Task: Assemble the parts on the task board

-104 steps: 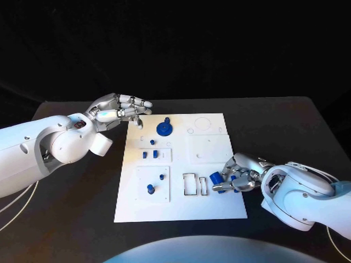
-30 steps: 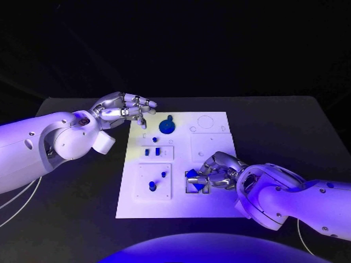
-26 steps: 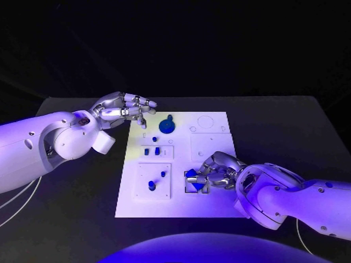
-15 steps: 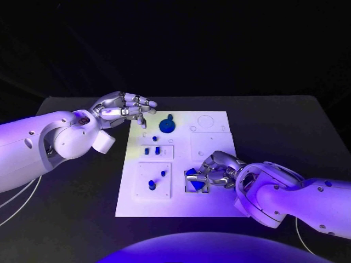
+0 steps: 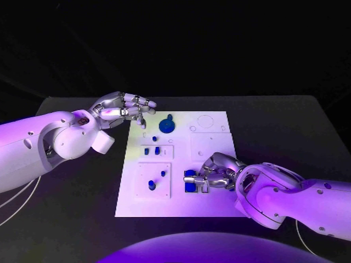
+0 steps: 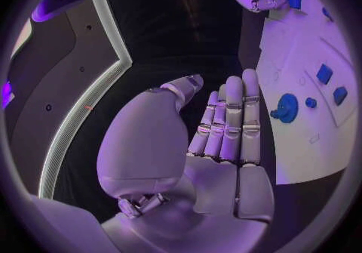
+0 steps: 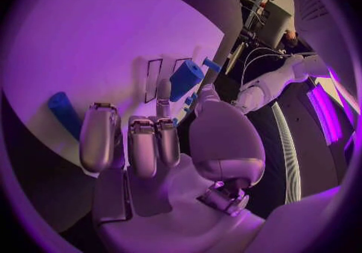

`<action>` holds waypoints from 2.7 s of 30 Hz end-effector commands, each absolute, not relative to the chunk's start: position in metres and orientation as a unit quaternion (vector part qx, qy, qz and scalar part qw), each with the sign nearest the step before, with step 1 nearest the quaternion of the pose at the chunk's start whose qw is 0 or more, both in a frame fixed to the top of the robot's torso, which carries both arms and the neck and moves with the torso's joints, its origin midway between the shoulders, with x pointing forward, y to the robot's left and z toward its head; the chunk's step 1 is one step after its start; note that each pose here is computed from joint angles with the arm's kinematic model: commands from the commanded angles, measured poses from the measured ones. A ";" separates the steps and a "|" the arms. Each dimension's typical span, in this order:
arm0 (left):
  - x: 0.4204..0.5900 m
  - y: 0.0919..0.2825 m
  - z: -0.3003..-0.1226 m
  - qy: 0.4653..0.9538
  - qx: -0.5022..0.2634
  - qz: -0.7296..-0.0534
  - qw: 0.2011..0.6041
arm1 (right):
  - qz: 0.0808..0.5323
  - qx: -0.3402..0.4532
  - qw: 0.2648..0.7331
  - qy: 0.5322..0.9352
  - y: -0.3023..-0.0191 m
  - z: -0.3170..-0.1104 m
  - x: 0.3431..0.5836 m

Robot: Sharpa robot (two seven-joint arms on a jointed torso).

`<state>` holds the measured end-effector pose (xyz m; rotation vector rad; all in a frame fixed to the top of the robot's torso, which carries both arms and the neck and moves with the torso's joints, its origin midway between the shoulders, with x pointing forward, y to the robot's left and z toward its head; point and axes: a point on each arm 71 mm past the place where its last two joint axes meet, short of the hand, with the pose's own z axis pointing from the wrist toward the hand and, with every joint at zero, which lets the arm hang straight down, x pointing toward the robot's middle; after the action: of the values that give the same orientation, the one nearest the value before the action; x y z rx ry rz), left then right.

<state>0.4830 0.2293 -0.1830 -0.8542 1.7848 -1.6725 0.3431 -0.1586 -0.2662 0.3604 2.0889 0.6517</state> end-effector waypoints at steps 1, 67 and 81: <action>0.482 0.227 -0.182 0.664 -0.311 -0.626 0.265 | 0.260 0.128 0.450 0.845 -0.158 -0.266 0.342; 0.482 0.233 -0.184 0.666 -0.314 -0.621 0.268 | 0.256 0.095 0.449 0.851 -0.175 -0.260 0.338; 0.483 0.234 -0.183 0.660 -0.316 -0.622 0.277 | 0.260 0.114 0.487 0.826 -0.196 -0.242 0.344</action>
<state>0.4829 0.2350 -0.1849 -0.8595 1.7900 -1.6523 0.3417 -0.1932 -0.2480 0.2755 2.0605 0.6070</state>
